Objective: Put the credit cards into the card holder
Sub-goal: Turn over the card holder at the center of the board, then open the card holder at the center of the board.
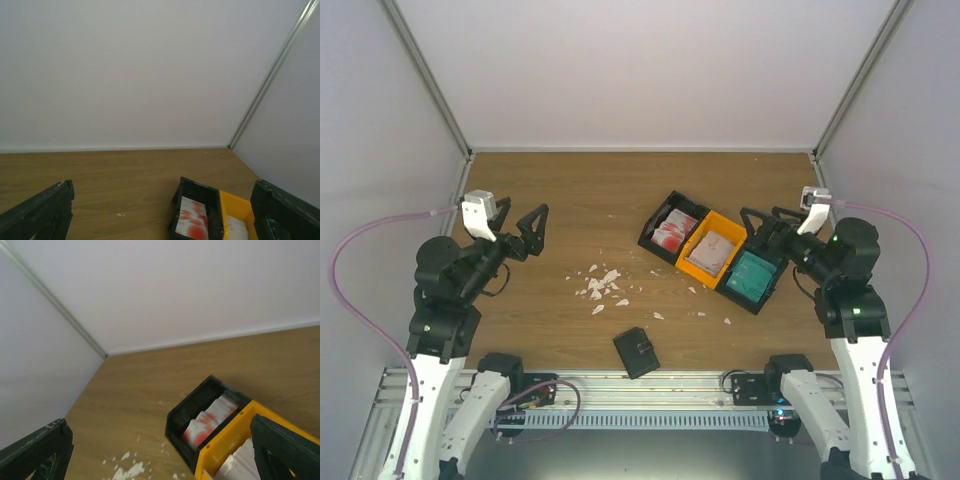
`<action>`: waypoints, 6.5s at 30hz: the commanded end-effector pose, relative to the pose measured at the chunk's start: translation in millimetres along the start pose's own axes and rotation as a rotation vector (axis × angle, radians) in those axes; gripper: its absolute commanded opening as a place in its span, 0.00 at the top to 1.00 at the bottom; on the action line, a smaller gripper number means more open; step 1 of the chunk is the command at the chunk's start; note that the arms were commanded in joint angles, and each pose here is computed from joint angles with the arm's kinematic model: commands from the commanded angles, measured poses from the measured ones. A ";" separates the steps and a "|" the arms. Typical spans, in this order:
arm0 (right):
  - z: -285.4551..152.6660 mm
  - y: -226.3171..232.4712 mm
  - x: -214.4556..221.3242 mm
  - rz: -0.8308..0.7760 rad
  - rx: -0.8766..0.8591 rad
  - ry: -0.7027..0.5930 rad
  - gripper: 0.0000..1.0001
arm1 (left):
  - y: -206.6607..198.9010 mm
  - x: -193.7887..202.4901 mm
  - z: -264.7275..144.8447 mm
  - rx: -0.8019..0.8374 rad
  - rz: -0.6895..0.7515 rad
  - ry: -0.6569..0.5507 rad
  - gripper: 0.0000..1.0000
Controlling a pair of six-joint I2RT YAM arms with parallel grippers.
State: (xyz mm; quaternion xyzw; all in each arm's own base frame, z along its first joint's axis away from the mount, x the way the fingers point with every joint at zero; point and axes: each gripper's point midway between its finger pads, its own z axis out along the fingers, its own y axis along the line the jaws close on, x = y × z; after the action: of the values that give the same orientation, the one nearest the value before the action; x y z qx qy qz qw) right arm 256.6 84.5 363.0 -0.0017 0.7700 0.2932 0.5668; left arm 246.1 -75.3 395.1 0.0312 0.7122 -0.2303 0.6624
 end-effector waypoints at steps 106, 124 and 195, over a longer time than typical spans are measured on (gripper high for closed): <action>95.0 9.3 311.2 -0.409 0.399 0.900 0.99 | -52.2 275.4 28.5 -0.021 -0.524 0.732 0.42; 109.1 129.0 374.4 -0.240 0.027 1.059 0.65 | -13.6 268.2 30.9 -0.069 -0.537 0.729 0.26; 129.6 87.1 373.9 0.265 -0.443 1.118 0.76 | -9.1 435.3 -3.0 -0.106 -0.585 1.224 0.94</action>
State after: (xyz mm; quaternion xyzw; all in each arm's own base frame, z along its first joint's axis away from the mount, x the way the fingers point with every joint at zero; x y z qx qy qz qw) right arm 193.9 328.6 40.9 -0.1731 0.8717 0.4585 -0.0009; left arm 203.9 -220.4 14.1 -0.0457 0.9241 -0.3732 0.0679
